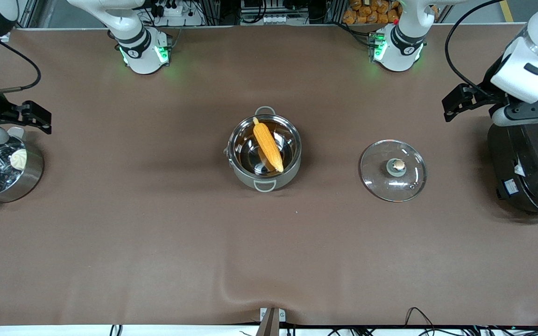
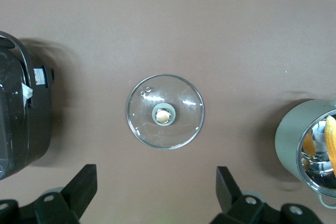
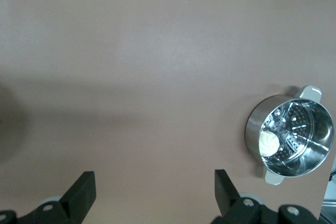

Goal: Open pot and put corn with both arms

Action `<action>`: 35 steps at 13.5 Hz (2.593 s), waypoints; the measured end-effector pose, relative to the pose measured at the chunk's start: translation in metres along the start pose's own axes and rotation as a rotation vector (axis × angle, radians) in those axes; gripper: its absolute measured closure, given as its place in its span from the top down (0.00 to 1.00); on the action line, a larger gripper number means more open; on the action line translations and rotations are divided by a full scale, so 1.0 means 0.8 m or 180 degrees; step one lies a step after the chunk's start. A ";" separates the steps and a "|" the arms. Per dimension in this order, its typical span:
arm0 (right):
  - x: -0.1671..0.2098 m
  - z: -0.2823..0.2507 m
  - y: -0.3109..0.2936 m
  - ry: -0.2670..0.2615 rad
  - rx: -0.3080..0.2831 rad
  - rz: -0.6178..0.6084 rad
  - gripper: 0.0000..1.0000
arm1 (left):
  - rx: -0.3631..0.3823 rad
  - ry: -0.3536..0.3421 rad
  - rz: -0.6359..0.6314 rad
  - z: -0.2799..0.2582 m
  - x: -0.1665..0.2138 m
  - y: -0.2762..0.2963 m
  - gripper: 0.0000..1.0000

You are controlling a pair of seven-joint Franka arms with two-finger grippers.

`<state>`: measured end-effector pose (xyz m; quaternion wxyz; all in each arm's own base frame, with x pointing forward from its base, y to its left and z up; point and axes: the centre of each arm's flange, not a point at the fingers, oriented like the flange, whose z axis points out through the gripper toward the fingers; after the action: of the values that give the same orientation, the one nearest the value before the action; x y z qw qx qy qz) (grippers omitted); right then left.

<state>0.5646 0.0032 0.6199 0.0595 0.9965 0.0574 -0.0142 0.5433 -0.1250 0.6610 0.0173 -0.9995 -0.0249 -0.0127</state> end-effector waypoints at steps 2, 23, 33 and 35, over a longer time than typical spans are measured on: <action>-0.002 0.000 0.010 0.0001 0.0013 0.0075 1.00 | 0.0014 -0.0035 0.0103 -0.002 -0.004 -0.004 1.00; -0.015 -0.019 0.019 0.0001 0.0343 0.0406 1.00 | 0.0051 -0.0092 0.0405 0.068 0.008 -0.088 1.00; -0.015 -0.020 0.017 -0.0001 0.0344 0.0396 1.00 | -0.0002 -0.0081 0.0464 0.061 0.008 -0.103 1.00; -0.015 -0.020 0.017 -0.0002 0.0344 0.0395 1.00 | -0.0079 -0.0083 0.0393 0.055 0.007 -0.099 1.00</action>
<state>0.5546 -0.0094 0.6375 0.0063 0.9999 -0.0054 -0.0138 0.5461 -0.0437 0.6198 0.0054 -0.9993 0.0368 0.0012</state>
